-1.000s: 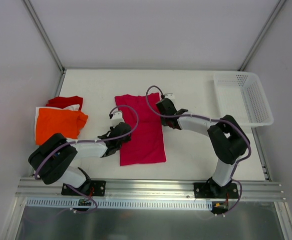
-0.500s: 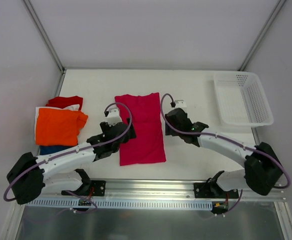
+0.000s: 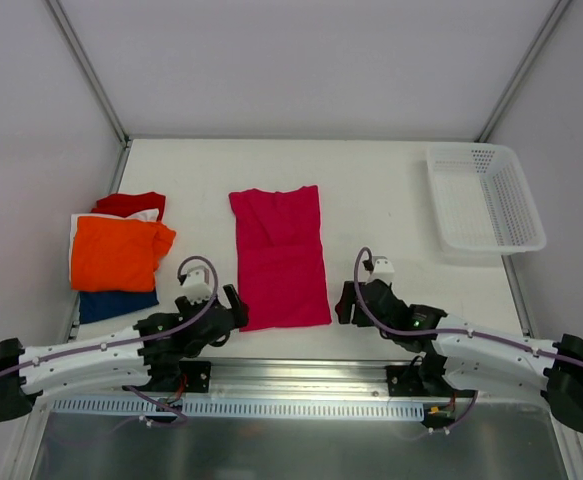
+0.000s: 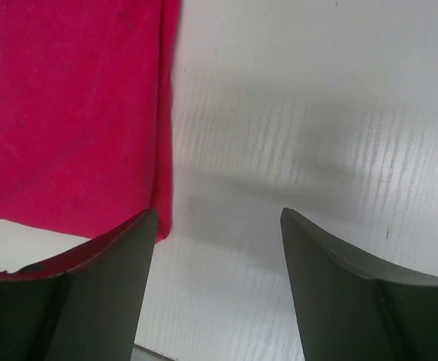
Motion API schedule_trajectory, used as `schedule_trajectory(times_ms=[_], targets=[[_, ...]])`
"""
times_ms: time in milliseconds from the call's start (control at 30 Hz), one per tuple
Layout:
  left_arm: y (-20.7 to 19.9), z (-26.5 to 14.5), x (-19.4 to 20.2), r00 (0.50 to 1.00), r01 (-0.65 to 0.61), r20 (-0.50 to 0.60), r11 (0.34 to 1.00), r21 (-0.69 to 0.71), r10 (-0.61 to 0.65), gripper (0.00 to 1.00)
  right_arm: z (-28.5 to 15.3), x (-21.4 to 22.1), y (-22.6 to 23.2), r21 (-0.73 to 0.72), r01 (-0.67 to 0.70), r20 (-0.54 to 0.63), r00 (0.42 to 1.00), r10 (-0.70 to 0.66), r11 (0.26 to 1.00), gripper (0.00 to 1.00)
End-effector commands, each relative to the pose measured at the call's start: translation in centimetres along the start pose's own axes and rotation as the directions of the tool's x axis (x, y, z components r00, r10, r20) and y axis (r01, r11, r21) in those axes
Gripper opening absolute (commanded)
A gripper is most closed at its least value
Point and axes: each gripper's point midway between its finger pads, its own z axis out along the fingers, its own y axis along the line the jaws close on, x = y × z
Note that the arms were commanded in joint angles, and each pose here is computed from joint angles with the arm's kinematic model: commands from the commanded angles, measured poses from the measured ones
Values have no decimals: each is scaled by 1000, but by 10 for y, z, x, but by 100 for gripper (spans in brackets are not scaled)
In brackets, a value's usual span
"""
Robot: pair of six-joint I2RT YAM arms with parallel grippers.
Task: Fold and stack the t-shirts
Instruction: Fold the tshirt
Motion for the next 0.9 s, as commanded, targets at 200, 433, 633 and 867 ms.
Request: schedule_trajectory(times_ms=[200, 433, 633, 867], targets=[[-8, -11, -2, 985, 167, 14, 963, 211, -174, 99, -2, -10, 20, -90, -141, 80, 986, 149, 986, 71], [-5, -3, 23, 976, 216, -51, 947, 236, -210, 99, 13, 6, 30, -96, -158, 59, 985, 164, 983, 71], [-5, 1, 32, 977, 210, -80, 954, 215, -197, 99, 22, 11, 42, -111, -163, 50, 984, 170, 980, 71], [-9, 3, 40, 970, 236, -109, 943, 236, -215, 99, 28, 14, 57, -117, -138, 18, 990, 142, 983, 71]])
